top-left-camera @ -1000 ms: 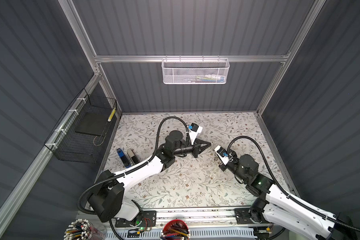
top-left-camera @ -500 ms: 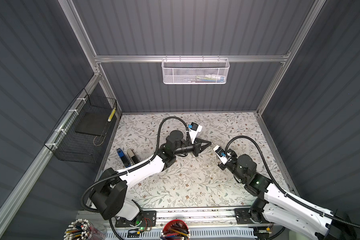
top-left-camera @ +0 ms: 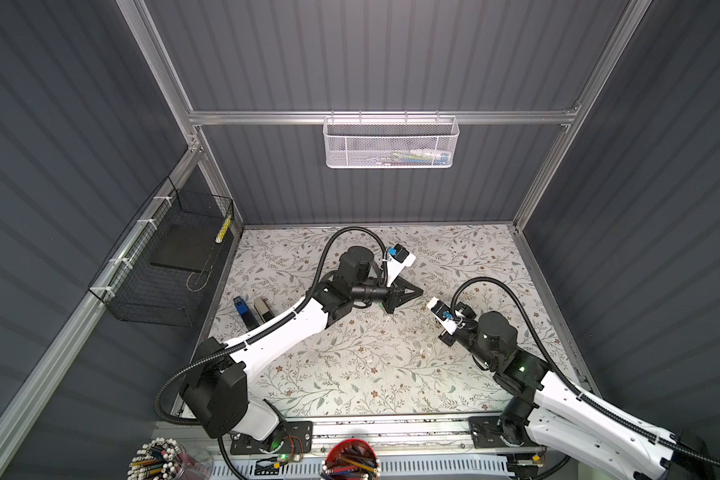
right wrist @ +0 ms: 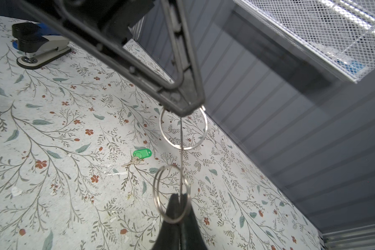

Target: Put the keys on the keyring

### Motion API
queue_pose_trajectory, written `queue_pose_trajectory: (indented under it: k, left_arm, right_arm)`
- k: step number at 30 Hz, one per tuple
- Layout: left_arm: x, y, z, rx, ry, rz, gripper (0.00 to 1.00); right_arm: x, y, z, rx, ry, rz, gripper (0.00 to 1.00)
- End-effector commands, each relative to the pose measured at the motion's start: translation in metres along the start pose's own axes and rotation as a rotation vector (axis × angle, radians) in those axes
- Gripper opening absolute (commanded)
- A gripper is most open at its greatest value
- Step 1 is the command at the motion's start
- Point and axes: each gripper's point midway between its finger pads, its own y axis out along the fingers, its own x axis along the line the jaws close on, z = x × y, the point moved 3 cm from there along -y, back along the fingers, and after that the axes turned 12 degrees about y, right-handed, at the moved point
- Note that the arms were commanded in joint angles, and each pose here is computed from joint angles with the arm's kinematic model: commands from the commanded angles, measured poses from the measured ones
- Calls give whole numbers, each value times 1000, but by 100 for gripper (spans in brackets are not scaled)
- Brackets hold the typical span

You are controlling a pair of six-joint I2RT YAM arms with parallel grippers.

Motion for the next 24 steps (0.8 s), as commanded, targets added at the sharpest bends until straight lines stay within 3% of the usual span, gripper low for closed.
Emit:
queue_pose_trajectory:
  k: [1, 24]
  left_arm:
    - [-4, -2, 1, 44, 49, 56, 0]
    - [-13, 4, 11, 143, 73, 181, 0]
  right_arm:
    - [5, -4, -6, -1, -26, -60, 0]
    - [-7, -6, -18, -11, -89, -31, 0]
